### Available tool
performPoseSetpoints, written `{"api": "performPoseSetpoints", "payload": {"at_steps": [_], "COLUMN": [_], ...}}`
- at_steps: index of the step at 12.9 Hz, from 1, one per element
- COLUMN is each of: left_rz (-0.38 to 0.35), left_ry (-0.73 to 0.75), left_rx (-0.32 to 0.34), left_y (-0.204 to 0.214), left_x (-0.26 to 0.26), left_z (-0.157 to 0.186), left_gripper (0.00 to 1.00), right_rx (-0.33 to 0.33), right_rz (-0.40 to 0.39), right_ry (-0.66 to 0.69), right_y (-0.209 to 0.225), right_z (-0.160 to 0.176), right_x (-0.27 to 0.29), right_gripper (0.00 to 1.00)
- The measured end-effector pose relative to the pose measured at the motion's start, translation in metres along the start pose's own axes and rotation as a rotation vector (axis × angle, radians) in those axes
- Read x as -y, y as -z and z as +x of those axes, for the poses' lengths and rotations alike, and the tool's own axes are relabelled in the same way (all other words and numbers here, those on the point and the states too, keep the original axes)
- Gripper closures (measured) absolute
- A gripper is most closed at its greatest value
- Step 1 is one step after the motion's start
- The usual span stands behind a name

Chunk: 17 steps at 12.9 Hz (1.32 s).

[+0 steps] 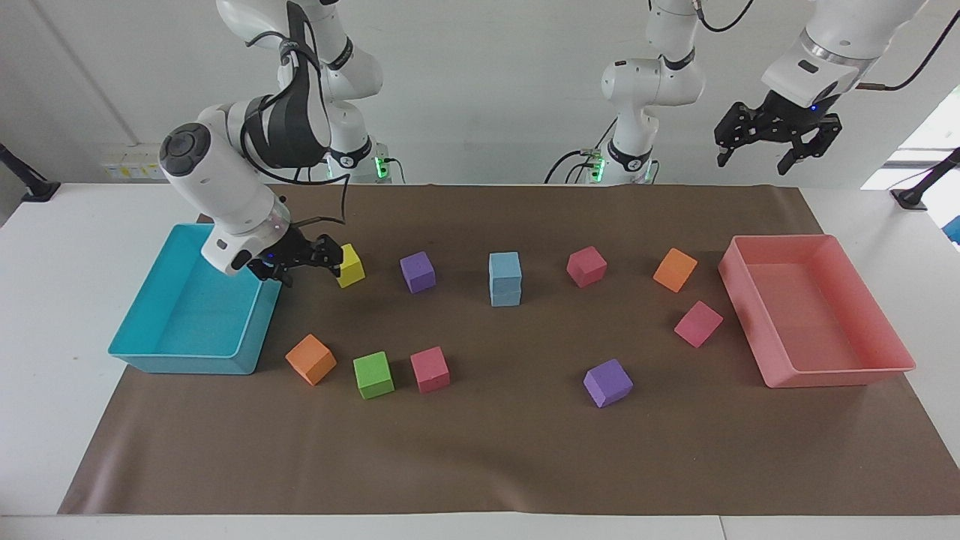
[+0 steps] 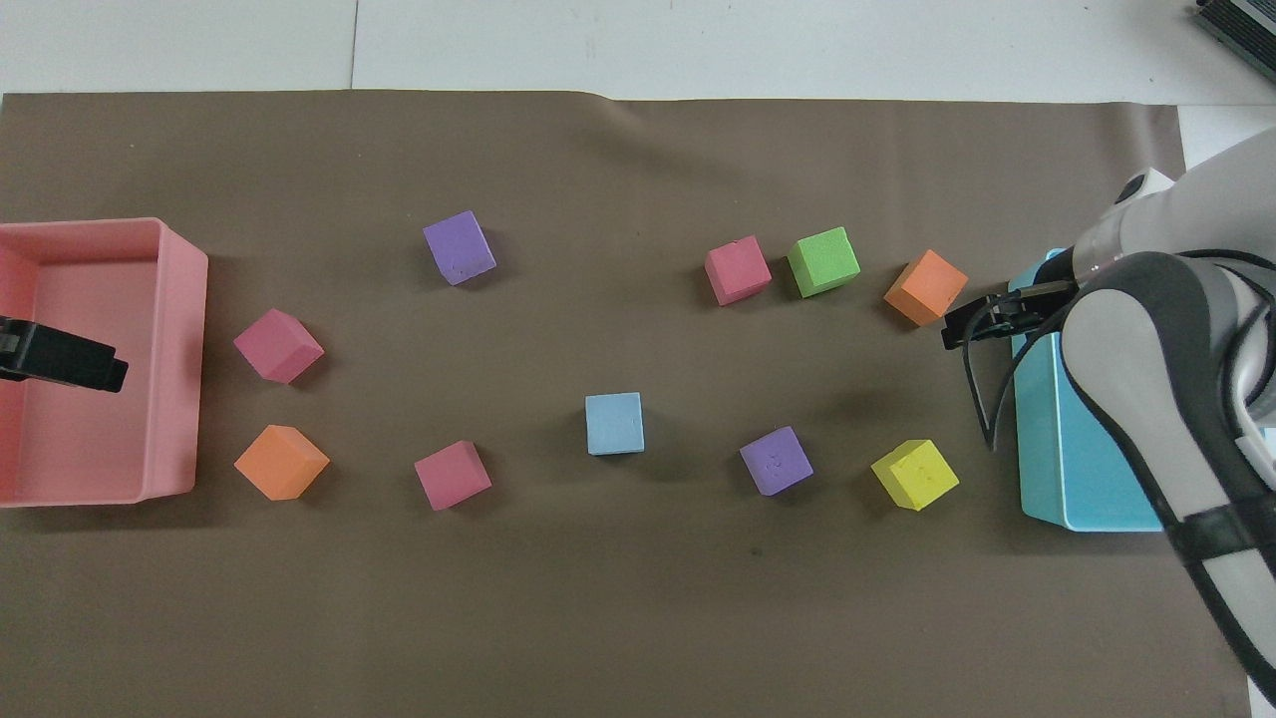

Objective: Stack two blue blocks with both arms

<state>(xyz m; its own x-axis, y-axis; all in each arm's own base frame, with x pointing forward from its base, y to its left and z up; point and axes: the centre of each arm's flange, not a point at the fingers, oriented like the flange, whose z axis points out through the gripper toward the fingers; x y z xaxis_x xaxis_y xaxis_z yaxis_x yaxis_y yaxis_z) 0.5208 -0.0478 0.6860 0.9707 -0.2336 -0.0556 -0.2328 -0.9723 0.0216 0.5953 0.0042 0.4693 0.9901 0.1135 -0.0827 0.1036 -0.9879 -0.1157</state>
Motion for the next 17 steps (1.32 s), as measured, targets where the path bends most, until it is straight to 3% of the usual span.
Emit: {"api": "performPoseSetpoints", "payload": {"at_steps": [5, 10, 17], "left_rz": [0.0, 0.005, 0.005], "left_ry": [0.005, 0.001, -0.001], "left_rx": [-0.001, -0.037, -0.042], "left_y": [0.001, 0.001, -0.027], "left_x": [0.004, 0.003, 0.0], "left_z": [-0.002, 0.004, 0.007], "left_gripper": [0.0, 0.0, 0.0], "right_rx": [-0.072, -0.045, -0.071], "right_rz": [-0.11, -0.107, -0.138], "right_ry": [-0.019, -0.023, -0.031], "right_y": [0.067, 0.147, 0.205], "right_z": [-0.029, -0.061, -0.1], "right_x": [-0.03, -0.018, -0.01], "right_gripper": [0.0, 0.0, 0.0]}}
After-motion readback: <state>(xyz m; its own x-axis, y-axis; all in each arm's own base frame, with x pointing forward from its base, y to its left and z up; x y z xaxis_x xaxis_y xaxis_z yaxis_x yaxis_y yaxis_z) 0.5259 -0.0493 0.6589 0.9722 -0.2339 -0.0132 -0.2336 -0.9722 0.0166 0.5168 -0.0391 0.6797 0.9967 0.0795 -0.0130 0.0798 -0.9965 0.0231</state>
